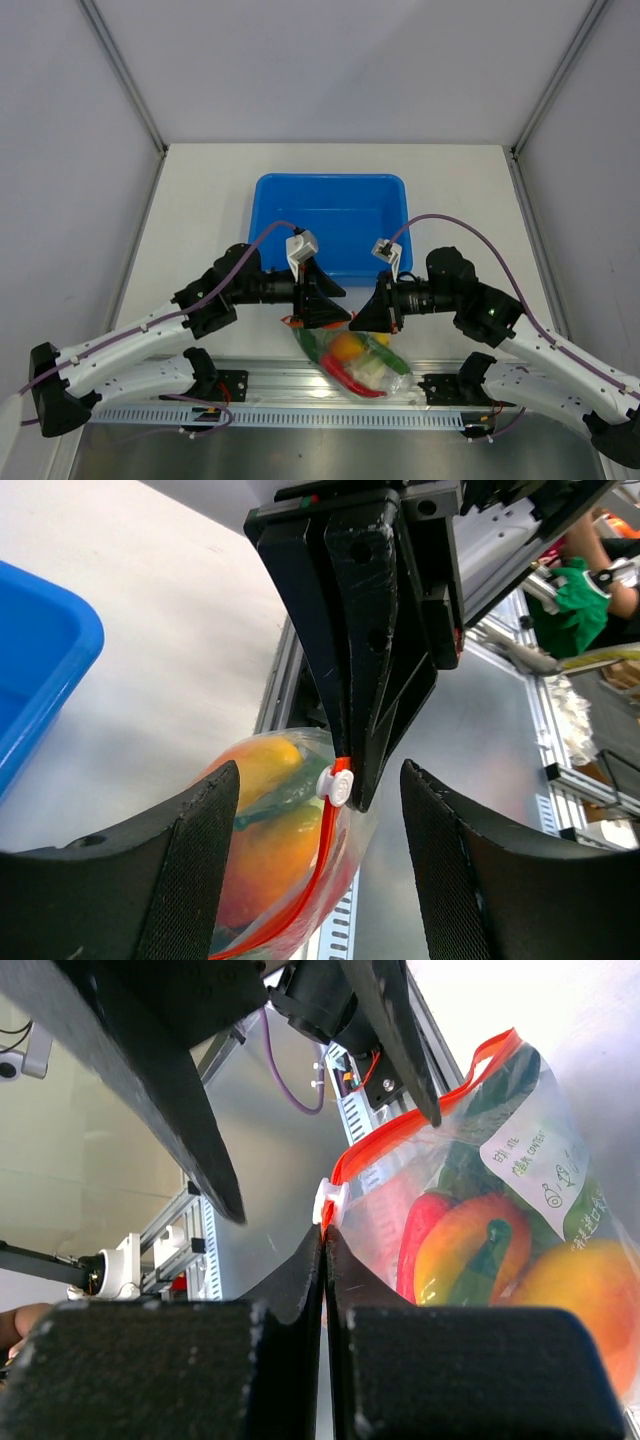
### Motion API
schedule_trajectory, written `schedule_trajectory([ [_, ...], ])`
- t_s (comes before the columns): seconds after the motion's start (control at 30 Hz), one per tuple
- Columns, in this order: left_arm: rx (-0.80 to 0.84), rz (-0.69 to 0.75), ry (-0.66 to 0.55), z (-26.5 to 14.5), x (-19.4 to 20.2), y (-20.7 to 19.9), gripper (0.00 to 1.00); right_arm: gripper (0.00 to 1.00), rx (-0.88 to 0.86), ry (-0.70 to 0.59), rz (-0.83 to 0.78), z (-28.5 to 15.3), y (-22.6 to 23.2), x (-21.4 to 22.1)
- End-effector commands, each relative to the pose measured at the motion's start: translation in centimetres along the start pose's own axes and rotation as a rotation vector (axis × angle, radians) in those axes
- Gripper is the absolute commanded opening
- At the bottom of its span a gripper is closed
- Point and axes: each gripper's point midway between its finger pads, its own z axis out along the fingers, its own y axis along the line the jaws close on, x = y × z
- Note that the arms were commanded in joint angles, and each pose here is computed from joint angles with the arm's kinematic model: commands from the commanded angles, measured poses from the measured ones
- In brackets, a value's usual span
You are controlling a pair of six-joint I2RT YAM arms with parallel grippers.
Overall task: Place the food in the zip-top bag and seal the zipper
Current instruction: Zip the zipper food storage bag at the center of the board.
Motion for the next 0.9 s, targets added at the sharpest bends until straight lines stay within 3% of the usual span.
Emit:
schedule_trajectory([
  [0.0, 0.107, -0.004, -0.029, -0.7, -1.0, -1.5, 0.68, 0.0, -0.057, -0.039, -0.078, -0.6, 2.1, -1.4],
  [0.2, 0.144, -0.052, 0.024, 0.0, -0.3, -1.4, 0.64, 0.0, -0.066, -0.043, -0.091, -0.6, 2.3, -1.6],
  [0.53, 0.202, -0.068, 0.043, 0.2, 0.1, -2.1, 0.43, 0.0, -0.049, -0.038, -0.087, -0.4, 2.0, -1.7],
  [0.87, 0.223, -0.07, 0.053, 0.1, 0.5, -2.4, 0.27, 0.0, -0.037, -0.035, -0.074, -0.1, 1.6, -1.8],
])
